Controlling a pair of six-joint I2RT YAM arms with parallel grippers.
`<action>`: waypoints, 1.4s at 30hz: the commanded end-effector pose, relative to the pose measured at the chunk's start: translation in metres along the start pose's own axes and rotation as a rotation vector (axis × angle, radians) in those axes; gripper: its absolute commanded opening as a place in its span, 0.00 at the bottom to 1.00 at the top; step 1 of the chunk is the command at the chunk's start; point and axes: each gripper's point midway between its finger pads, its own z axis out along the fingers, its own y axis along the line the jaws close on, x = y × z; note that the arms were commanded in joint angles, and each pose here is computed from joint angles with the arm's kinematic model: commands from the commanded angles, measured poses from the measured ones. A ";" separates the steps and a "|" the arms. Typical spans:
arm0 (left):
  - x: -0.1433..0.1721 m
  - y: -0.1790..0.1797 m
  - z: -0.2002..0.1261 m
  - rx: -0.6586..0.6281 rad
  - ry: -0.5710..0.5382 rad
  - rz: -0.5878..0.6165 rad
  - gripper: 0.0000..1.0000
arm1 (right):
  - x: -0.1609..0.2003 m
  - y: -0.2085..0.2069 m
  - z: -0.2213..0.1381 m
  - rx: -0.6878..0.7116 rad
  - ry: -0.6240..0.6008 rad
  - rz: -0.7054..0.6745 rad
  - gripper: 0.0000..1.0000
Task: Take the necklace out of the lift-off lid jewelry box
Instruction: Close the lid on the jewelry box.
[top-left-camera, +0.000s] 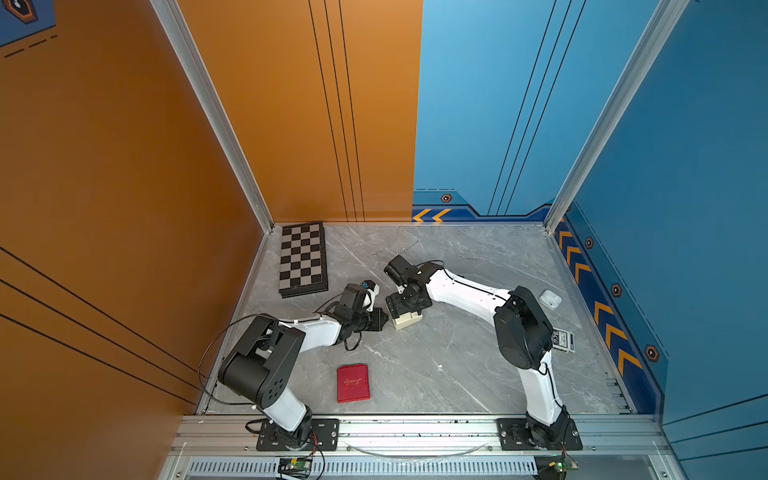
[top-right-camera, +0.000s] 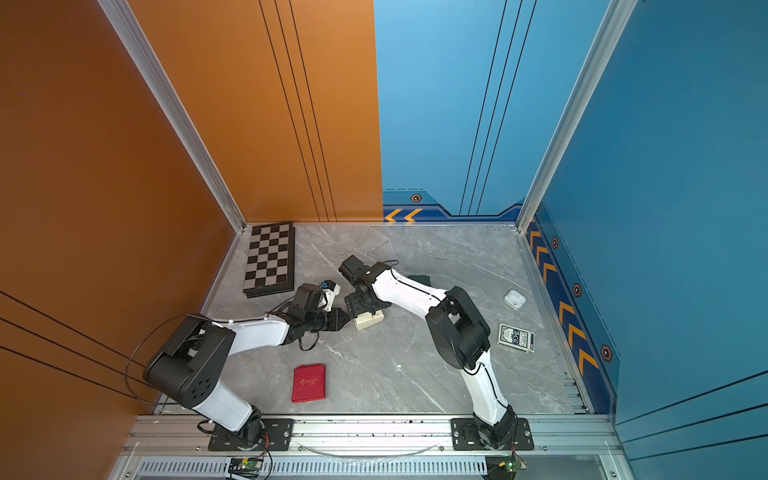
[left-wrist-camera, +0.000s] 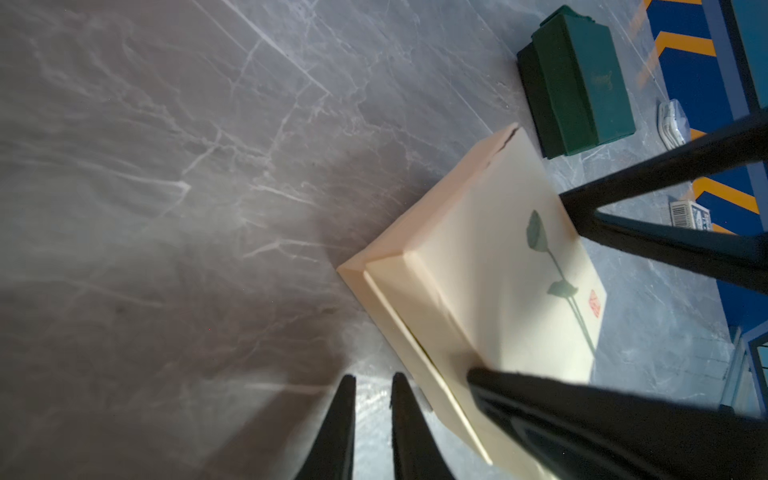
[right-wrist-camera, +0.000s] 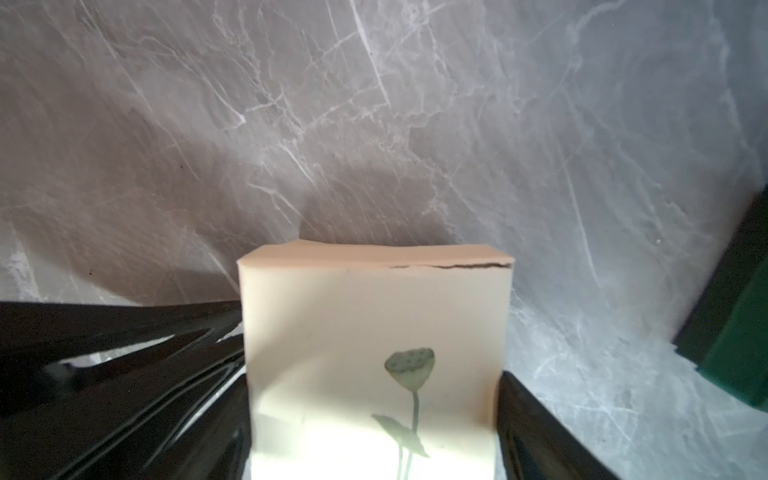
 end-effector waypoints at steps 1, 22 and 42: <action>-0.011 -0.013 0.007 0.045 -0.019 0.009 0.18 | 0.011 -0.006 0.001 0.001 0.037 -0.015 0.82; -0.013 -0.015 0.021 0.056 -0.003 0.007 0.16 | 0.005 0.000 -0.011 -0.110 0.016 0.022 0.82; -0.014 -0.019 0.024 0.072 0.004 0.010 0.15 | 0.008 0.003 -0.001 -0.113 0.039 0.035 0.81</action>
